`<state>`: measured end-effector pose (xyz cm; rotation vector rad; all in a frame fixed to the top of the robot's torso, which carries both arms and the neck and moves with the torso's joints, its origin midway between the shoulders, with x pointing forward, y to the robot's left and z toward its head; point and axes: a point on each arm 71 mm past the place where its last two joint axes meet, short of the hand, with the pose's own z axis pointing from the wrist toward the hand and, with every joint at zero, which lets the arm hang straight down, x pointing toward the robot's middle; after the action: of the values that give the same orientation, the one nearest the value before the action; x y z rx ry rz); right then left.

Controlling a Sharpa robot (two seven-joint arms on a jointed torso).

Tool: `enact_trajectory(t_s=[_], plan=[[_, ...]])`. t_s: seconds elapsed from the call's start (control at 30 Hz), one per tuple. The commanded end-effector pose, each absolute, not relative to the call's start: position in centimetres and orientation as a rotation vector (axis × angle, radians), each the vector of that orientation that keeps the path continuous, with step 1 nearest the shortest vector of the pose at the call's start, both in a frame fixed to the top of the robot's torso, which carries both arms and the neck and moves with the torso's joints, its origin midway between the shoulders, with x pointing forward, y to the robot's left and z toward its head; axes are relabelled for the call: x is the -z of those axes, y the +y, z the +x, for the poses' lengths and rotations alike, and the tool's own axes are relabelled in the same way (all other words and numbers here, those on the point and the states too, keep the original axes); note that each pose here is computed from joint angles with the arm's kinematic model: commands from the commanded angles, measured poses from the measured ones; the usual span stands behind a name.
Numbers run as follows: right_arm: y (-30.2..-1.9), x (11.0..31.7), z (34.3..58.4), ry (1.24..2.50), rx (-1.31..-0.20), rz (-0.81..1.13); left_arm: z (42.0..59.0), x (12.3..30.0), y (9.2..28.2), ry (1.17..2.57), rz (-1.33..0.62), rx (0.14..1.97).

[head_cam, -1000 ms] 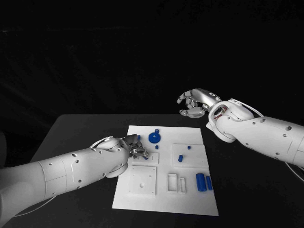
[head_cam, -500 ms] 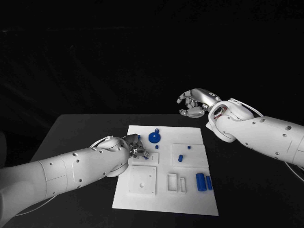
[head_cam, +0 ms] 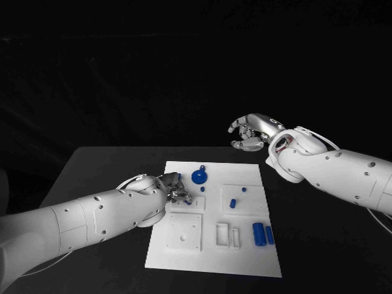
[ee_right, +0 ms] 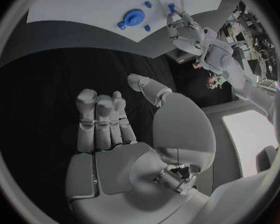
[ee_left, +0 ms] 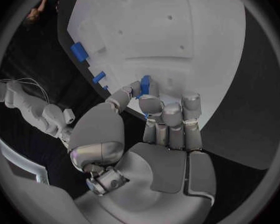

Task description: Assemble the parts on the task board

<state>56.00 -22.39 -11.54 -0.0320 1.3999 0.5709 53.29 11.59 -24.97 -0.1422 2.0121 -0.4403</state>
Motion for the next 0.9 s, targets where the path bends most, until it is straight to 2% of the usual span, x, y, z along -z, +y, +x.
enact_trajectory(t_s=[0.03,0.9], plan=[[-22.32,11.58,56.01,1.41,-0.572,-0.04,52.91,25.51,11.31,2.052,-0.11,0.434],[-22.27,11.6,56.03,1.412,-0.572,-0.04,52.83,25.53,11.44,2.056,-0.12,0.435]])
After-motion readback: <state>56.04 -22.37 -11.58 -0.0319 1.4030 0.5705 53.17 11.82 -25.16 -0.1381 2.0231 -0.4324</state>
